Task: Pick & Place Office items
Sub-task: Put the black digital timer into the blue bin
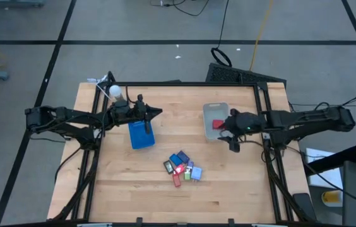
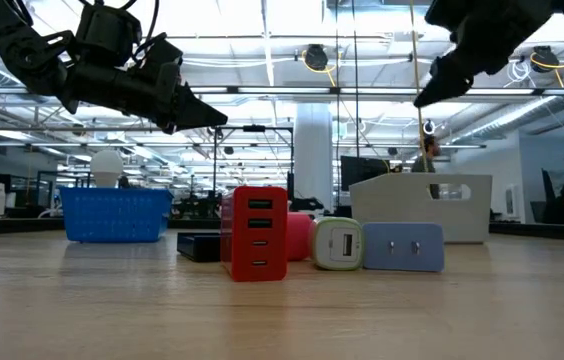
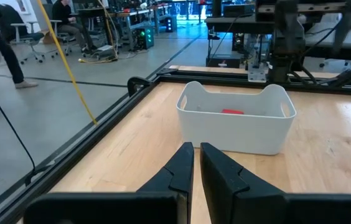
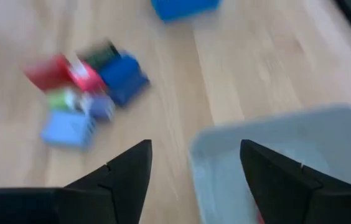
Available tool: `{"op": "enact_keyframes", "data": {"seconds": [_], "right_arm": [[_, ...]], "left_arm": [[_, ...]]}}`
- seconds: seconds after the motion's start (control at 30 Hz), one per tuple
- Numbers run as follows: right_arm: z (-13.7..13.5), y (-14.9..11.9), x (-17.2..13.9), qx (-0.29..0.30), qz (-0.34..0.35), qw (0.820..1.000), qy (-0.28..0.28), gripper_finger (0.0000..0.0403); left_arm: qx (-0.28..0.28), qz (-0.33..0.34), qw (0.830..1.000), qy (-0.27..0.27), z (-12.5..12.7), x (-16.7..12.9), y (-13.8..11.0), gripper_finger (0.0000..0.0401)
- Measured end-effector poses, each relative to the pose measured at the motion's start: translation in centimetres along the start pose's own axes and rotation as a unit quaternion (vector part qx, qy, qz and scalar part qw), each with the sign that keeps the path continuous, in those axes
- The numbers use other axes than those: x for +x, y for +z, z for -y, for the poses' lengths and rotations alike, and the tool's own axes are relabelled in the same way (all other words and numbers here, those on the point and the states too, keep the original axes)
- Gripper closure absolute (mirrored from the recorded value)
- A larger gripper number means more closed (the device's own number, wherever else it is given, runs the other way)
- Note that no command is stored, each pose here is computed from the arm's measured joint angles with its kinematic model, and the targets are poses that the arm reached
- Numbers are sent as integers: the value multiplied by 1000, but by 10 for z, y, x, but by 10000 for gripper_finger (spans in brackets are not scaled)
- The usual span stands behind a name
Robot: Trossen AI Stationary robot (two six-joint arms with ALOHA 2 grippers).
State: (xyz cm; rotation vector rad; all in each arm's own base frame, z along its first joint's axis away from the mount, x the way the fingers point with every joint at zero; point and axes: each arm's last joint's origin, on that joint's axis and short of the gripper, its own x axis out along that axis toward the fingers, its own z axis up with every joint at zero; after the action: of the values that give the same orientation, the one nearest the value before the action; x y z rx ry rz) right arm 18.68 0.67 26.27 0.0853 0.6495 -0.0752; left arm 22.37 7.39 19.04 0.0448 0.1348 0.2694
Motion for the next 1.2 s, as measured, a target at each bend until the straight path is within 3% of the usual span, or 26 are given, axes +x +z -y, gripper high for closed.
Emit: {"op": "enact_keyframes", "data": {"seconds": [0.2, 0.37, 0.53, 0.73, 0.87, 1.0, 1.1, 1.2], "right_arm": [[-1, -30, 9, 12, 163, 986, 33, 215], [8, -61, 10, 0, 272, 962, 28, 305], [18, -91, 7, -10, 338, 941, 16, 392], [20, -97, -1, -27, 395, 918, 10, 392], [20, -101, 2, -50, 370, 927, 10, 401], [17, -100, 1, -95, 379, 919, 42, 395], [16, -97, -2, -121, 399, 908, 41, 396], [17, -94, -5, -145, 421, 895, 26, 401]], "left_arm": [[-9, 0, 1000, 0, 0, 0, 0, 370], [-10, 0, 1000, 0, 0, 0, 0, 370], [-11, -1, 1000, -1, 0, 0, 0, 370], [-13, -29, 1000, -2, 0, 0, -5, 370], [-25, -46, 999, -2, 1, 0, -9, 370], [-8, -44, 999, -5, 1, 0, -8, 370], [6, -31, 999, -19, 2, 0, -6, 370], [-28, -22, 999, -19, 3, 0, -4, 370]]}}
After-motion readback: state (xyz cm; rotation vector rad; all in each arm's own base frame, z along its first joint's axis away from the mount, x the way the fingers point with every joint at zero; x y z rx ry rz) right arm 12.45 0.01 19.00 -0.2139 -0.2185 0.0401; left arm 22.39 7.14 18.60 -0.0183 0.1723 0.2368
